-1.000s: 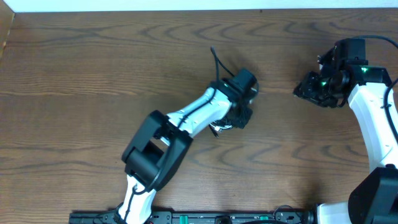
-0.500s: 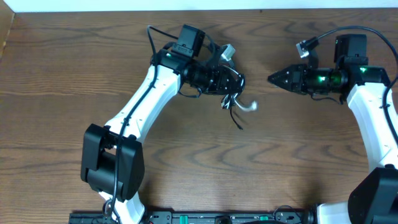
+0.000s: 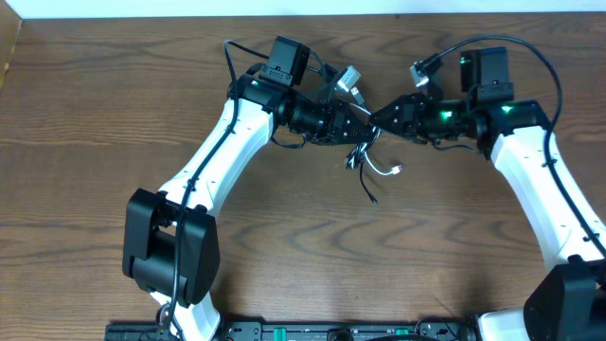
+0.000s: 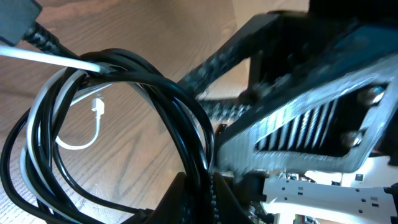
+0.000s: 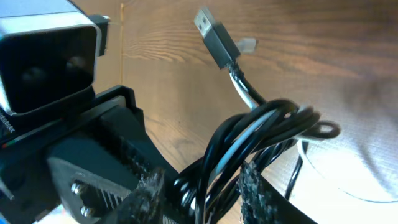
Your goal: Untangle cables
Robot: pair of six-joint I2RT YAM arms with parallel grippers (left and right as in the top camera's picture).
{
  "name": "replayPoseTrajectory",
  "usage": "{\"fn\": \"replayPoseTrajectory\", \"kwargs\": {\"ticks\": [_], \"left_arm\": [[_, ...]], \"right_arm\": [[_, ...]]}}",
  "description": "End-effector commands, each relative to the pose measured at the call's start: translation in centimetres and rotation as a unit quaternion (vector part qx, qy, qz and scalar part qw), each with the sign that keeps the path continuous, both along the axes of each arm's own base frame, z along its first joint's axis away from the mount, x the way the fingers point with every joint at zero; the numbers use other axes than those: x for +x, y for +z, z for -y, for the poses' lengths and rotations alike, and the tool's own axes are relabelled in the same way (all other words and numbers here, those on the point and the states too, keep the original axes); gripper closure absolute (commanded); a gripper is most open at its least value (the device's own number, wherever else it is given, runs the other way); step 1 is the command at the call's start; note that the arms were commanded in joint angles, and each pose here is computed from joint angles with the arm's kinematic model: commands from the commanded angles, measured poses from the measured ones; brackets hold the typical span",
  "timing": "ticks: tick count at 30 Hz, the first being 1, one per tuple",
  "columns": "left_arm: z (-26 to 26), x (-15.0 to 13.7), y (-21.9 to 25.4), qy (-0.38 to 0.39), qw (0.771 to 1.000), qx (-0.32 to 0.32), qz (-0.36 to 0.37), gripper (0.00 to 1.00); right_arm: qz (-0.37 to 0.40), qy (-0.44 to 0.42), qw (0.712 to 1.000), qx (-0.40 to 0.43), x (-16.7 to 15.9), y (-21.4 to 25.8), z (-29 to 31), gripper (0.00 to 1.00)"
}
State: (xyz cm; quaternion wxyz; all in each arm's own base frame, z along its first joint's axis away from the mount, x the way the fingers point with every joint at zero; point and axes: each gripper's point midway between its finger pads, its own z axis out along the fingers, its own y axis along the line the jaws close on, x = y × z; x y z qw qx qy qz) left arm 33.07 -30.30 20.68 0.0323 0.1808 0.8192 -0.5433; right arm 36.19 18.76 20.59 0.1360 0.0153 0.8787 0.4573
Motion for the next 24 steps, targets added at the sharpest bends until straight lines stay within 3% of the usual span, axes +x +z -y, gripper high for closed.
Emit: {"fn": "replayPoseTrajectory", "kwargs": {"ticks": [1, 4, 12, 24], "left_arm": [[0.1, -0.1, 0.6, -0.005, 1.0, -0.015, -0.005, 0.93], [0.1, -0.1, 0.6, -0.005, 1.0, -0.015, -0.005, 0.93], [0.1, -0.1, 0.5, -0.005, 1.0, -0.015, -0.006, 0.93], [0.3, 0.6, 0.9, 0.005, 1.0, -0.02, -0.002, 0.93]], "right_arm": [[-0.029, -0.033, 0.999, -0.017, 0.4, -0.5, -0.1, 0.68], [-0.048, -0.053, 0.997, -0.04, 0.2, -1.4, 0.4, 0.75], [-0.062, -0.069, 0.993, -0.068, 0.0, -2.3, 1.1, 0.81], [-0.086, -0.066, 0.991, -0.078, -1.1, -4.0, 1.3, 0.8]]}}
